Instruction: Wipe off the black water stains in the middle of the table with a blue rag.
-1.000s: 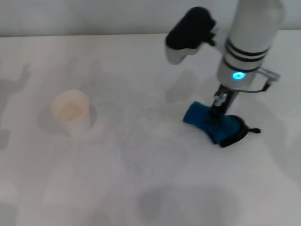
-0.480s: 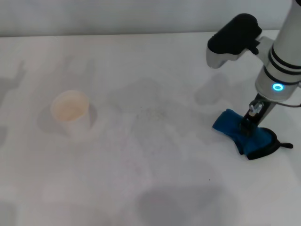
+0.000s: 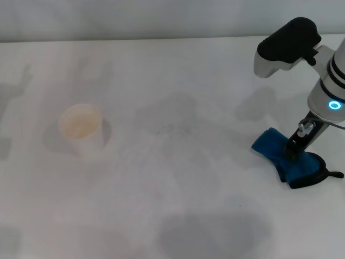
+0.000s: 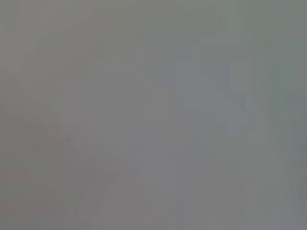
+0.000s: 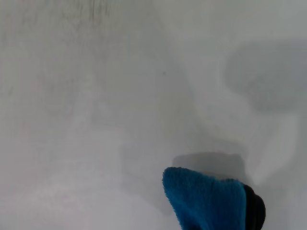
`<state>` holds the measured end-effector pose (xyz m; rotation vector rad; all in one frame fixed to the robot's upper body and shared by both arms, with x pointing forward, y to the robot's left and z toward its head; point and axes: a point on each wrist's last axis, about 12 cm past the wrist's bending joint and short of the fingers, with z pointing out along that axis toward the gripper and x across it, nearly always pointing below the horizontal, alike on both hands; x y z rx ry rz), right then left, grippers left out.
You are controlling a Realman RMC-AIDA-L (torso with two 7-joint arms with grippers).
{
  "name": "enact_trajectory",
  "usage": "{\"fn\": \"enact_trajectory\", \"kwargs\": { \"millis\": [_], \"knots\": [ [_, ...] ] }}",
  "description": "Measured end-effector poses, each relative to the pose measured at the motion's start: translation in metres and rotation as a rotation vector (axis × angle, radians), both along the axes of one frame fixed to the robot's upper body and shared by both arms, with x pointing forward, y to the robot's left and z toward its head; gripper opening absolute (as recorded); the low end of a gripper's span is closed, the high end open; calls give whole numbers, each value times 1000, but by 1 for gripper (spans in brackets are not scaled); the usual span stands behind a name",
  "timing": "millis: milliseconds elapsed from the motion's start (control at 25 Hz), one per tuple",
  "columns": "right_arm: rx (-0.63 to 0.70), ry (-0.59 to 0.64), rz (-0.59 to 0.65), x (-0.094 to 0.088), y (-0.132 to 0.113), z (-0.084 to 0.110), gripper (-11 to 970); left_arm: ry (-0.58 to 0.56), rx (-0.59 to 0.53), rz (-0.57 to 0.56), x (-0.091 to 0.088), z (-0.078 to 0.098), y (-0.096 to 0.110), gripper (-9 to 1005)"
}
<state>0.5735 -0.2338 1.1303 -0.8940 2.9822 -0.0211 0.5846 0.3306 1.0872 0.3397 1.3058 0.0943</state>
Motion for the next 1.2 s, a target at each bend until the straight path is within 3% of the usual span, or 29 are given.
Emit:
{"fn": "enact_trajectory", "kwargs": {
  "millis": [600, 800, 1200],
  "knots": [
    [13, 74, -18, -6, -7, -7, 195, 2, 3, -6, 5, 3, -3, 893],
    [28, 85, -21, -7, -7, -6, 416, 3, 4, -6, 5, 2, -3, 892],
    [75, 5, -1, -4, -9, 17, 417, 5, 3, -1, 3, 1, -1, 892]
  ]
}}
